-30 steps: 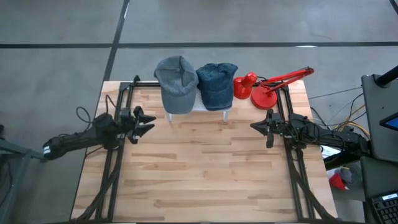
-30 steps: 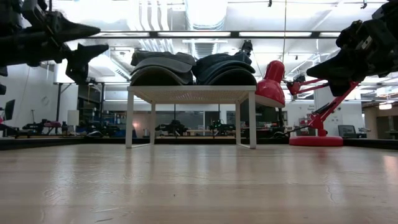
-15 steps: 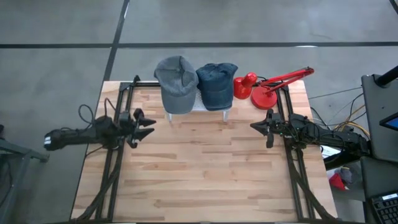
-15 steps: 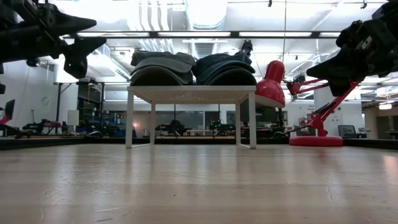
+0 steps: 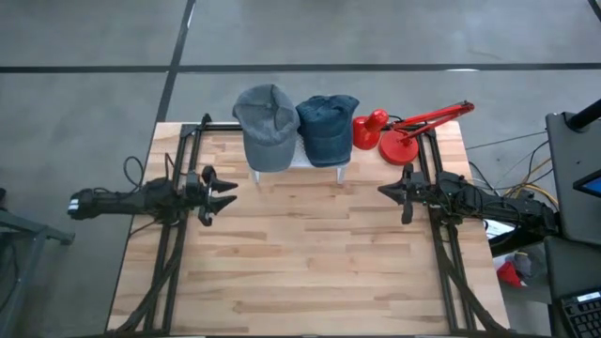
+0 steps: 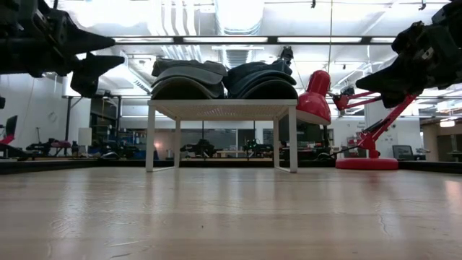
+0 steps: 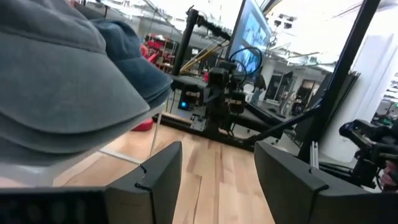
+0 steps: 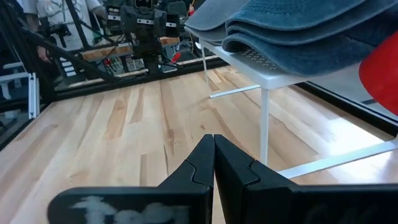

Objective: Pick & Place hat
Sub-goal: Return to Home Position

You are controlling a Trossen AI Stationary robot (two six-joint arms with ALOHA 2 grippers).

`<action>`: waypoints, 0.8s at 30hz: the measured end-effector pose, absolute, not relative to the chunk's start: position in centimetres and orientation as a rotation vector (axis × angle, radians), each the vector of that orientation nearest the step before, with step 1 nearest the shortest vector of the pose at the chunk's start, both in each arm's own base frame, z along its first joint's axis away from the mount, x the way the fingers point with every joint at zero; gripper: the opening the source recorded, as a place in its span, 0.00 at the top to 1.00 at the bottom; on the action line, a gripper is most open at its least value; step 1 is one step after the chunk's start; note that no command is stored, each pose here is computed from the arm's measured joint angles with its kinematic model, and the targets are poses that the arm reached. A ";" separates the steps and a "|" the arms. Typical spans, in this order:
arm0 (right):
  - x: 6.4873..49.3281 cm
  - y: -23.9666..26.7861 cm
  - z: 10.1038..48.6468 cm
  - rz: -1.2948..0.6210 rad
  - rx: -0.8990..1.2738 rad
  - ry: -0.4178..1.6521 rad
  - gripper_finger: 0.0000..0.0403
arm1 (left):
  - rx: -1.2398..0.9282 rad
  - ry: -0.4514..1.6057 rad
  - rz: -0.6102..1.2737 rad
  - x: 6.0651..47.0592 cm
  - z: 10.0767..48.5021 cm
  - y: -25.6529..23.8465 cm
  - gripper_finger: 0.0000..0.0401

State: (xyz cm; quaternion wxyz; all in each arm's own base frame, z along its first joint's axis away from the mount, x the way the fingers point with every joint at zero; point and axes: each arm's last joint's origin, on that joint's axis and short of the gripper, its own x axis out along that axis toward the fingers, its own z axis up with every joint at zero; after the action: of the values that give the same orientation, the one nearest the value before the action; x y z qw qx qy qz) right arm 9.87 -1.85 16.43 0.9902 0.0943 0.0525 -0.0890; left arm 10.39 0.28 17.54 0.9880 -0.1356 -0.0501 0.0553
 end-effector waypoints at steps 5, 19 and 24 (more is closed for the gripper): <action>9.9 -1.9 16.4 -0.178 0.182 0.108 0.98 | -0.269 -0.074 0.115 10.4 17.3 0.3 0.49; 9.9 -1.9 16.4 -0.177 0.166 0.109 0.98 | -0.264 -0.043 0.120 10.4 17.0 0.3 0.49; 9.9 -1.9 16.4 -0.177 0.159 0.110 0.98 | -0.268 -0.038 0.120 10.4 16.9 0.3 0.49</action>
State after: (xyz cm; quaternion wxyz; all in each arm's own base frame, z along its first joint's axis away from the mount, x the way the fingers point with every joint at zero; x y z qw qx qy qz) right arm 9.87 -1.85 16.42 0.9914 0.0792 0.0547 -0.0883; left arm 10.42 0.29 16.90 0.9891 -0.1335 -0.0191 0.0597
